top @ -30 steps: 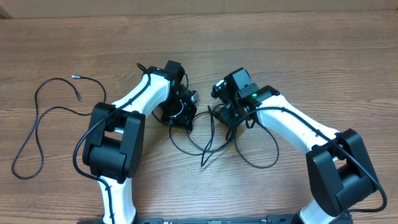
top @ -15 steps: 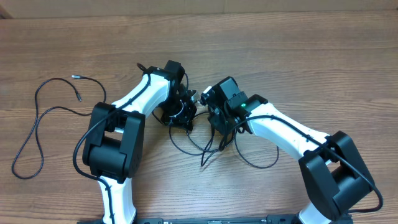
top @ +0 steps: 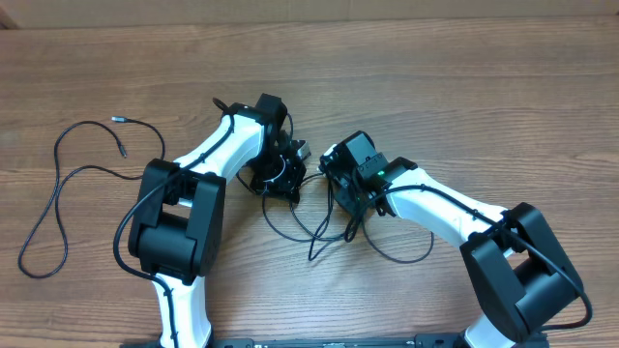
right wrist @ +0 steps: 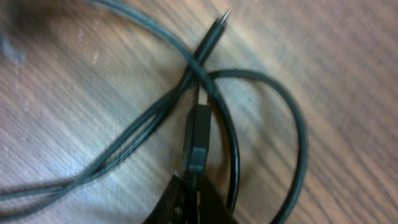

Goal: Untangle cables

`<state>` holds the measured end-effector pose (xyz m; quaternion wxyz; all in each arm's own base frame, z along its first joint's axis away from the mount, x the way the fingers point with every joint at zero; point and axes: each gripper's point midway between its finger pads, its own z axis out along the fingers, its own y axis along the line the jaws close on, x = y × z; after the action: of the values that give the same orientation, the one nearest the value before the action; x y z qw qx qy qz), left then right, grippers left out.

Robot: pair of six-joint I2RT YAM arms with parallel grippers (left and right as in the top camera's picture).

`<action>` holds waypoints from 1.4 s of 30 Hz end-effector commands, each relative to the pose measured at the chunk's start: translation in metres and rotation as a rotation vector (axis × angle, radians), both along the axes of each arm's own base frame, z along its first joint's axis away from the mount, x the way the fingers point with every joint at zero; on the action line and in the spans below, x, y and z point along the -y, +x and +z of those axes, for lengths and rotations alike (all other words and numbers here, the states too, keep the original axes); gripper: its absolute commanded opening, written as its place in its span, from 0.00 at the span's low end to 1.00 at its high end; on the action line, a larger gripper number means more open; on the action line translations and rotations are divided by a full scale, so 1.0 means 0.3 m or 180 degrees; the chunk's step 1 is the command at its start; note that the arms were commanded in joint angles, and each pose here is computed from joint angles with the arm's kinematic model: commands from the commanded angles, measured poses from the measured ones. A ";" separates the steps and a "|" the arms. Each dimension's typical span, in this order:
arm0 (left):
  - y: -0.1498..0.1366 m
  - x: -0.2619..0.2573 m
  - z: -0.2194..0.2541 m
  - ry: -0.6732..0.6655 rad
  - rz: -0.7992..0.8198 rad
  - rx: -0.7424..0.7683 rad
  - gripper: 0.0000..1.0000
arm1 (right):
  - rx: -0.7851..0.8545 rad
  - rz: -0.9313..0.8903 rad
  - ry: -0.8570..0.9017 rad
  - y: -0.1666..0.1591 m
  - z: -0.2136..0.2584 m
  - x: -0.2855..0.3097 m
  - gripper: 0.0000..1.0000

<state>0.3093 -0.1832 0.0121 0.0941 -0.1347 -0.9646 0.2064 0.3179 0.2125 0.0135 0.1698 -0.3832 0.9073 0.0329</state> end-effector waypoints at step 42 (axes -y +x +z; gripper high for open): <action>-0.001 0.007 0.003 0.0016 -0.0002 0.0026 0.04 | -0.0808 -0.2501 0.0923 0.136 0.024 0.412 0.04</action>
<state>0.3110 -0.1837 0.0119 0.0903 -0.1354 -0.9647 0.2072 0.3478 0.1148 0.0234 0.1059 -0.0598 0.9709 0.2061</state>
